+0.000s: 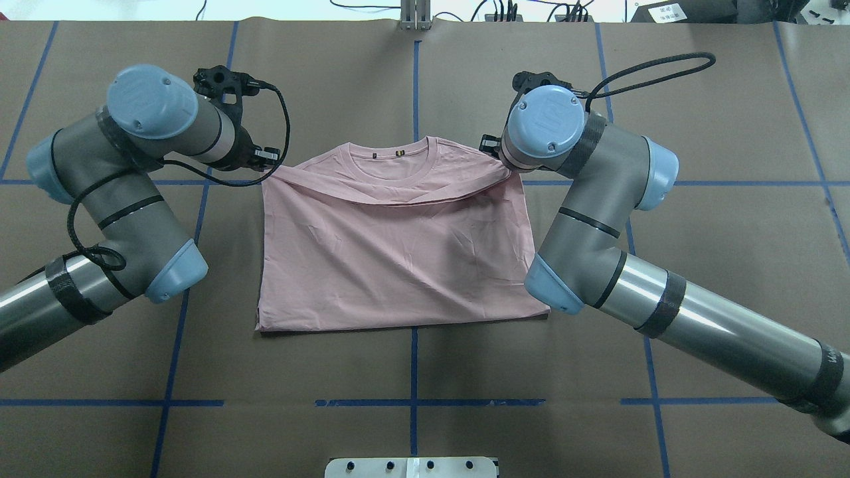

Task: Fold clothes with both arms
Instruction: 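Lay the hem near the collar and open both grippers, then lower the left gripper to the folded shirt's side edge while the right arm holds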

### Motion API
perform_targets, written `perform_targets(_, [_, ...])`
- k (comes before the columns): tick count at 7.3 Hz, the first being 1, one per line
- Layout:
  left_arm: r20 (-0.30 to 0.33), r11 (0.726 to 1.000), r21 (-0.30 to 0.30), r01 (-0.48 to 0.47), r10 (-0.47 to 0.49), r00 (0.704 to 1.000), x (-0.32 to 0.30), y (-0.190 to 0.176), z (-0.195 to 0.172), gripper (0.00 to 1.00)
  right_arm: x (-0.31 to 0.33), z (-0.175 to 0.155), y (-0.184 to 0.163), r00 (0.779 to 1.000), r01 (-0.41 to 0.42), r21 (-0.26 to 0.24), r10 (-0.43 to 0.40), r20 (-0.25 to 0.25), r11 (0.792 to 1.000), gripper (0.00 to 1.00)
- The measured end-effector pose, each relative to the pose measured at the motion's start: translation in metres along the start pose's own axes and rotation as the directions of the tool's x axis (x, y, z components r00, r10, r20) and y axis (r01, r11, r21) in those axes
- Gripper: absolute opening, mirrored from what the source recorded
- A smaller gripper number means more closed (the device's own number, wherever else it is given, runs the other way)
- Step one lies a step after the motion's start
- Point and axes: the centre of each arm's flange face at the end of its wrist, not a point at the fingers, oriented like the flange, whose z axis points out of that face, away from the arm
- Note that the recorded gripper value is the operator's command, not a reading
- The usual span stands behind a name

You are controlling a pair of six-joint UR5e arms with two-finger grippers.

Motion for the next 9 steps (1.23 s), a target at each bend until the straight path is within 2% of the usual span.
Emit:
perform_targets(1, [0.010,1.000,-0.003,0.001,-0.001,1.000,-0.004,0.001,0.009,0.00,0.004,0.009,-0.001,1.000,0.010,-0.001,-0.010,-0.009,1.000,0.00])
perform_targets(2, [0.014,1.000,-0.006,0.001,-0.001,1.000,-0.006,0.002,0.013,0.12,0.007,0.014,-0.001,1.000,0.022,-0.001,-0.022,-0.015,1.000,0.16])
perform_targets(3, [0.015,1.000,-0.007,0.001,-0.001,1.000,-0.007,0.002,0.015,0.99,0.009,0.016,-0.001,0.999,0.027,-0.001,-0.027,-0.018,1.000,0.99])
perform_targets(5, [-0.008,1.000,0.009,-0.011,0.011,1.000,-0.005,0.002,0.011,1.00,0.008,0.015,-0.003,0.998,0.062,0.003,-0.062,-0.017,0.998,1.00])
perform_targets(7, [-0.069,0.998,0.047,-0.030,0.033,0.997,0.001,0.008,-0.012,1.00,0.013,0.000,-0.013,0.991,0.132,0.014,-0.132,0.008,0.991,1.00])
perform_targets(9, [-0.117,0.999,0.042,-0.031,0.036,0.992,0.000,0.050,-0.033,1.00,0.034,-0.023,-0.016,0.981,0.188,0.009,-0.188,0.047,0.982,1.00])
